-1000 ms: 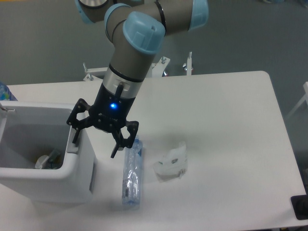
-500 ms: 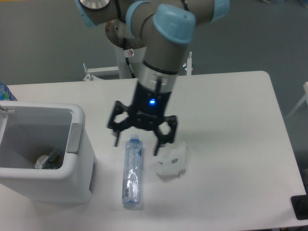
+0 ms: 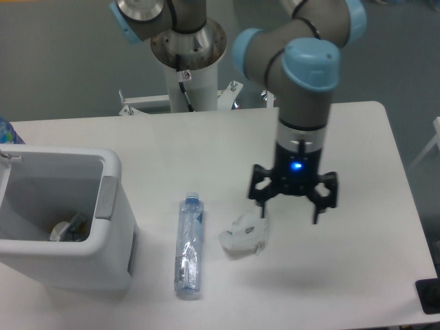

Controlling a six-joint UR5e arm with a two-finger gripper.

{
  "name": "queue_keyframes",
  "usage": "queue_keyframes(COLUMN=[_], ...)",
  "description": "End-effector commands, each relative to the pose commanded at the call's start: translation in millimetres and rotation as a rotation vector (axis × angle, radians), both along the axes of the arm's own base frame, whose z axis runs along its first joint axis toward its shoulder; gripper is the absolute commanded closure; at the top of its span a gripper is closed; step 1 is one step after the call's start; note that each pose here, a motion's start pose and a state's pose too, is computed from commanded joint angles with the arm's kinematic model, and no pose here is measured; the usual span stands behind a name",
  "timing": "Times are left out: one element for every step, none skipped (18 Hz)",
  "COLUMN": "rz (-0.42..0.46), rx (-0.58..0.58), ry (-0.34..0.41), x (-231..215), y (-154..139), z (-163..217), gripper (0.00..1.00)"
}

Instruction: Open the trash can

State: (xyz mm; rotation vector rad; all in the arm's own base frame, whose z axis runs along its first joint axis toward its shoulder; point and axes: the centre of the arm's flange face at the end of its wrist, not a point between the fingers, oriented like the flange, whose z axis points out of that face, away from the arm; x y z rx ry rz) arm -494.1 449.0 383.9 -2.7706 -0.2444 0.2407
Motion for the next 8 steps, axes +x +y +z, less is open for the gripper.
queue_keyframes(rz=[-0.026,-0.043,-0.061,-0.082,-0.106,-0.124,-0.138,-0.142], rx=[-0.028,-0.061,-0.099,-0.129,-0.150,-0.167,-0.181,-0.184], ry=[0.011,0.028,0.038,0.044,0.050,0.057,0.061,0.061], x=[-3.1,-6.3,-8.8,-10.3,-10.4,-12.1,-12.2,-11.8], y=[-0.5,-3.1,-5.2,-6.9,-7.2,-7.7,-7.6,-8.0], z=[-7.3,-10.2,-16.9,-23.0,-28.2,-32.2,-35.0,-36.3], gripper=[0.00,0.00,0.00,0.00,0.00,0.00,0.00,0.00])
